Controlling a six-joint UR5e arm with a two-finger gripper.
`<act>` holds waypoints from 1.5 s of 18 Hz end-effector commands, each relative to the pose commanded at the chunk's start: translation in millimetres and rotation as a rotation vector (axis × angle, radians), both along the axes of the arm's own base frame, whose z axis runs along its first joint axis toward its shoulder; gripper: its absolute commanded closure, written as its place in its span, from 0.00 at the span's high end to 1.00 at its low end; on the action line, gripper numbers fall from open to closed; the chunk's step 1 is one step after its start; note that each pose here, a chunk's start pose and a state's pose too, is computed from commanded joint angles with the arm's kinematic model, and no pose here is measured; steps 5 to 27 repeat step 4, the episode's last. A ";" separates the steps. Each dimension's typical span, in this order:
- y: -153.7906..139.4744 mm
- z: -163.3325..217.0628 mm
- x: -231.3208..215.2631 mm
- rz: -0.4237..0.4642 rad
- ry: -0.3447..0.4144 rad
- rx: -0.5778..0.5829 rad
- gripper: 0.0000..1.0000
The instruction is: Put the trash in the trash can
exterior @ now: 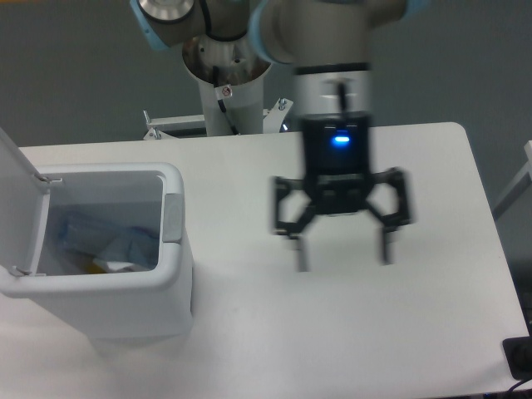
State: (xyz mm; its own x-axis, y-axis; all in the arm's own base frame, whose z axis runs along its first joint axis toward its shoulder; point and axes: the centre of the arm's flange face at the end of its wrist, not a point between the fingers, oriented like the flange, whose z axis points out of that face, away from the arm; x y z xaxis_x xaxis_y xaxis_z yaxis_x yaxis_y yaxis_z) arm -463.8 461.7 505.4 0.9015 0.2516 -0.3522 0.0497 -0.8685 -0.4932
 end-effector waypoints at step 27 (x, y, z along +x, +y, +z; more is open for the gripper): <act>-43.7 -16.8 -9.9 -0.132 0.055 -0.304 1.00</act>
